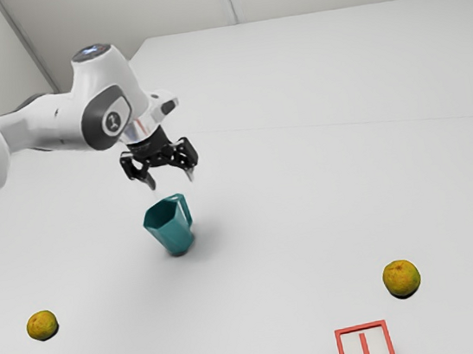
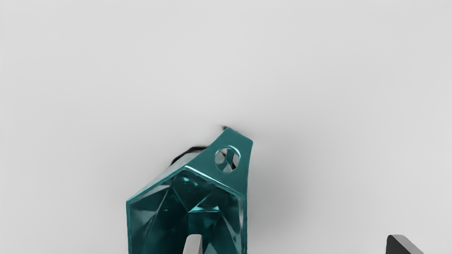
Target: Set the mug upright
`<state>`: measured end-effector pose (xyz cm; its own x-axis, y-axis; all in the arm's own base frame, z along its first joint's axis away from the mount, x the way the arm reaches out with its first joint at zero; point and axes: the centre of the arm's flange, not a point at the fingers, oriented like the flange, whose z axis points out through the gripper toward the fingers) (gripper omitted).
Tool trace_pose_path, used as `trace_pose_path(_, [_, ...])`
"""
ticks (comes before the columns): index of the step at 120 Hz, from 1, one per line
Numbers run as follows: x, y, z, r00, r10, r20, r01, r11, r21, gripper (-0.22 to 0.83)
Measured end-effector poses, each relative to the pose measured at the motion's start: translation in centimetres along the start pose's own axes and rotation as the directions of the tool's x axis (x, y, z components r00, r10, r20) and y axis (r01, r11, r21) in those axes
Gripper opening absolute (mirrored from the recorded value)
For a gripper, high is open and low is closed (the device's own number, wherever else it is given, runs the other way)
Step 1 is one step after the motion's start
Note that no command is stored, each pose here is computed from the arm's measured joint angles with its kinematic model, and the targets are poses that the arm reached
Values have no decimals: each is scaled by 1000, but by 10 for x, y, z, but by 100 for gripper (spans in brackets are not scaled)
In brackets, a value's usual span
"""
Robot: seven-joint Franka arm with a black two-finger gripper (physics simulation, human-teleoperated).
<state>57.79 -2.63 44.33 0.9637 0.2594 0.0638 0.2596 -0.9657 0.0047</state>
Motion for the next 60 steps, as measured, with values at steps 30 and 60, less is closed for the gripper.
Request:
trace_pose_path(30, [5,2,-61,993,103,-61,-101,994,35,60])
trace_pose_path(60, [9,-3,-141,975,187,-119,-175,979,108,61])
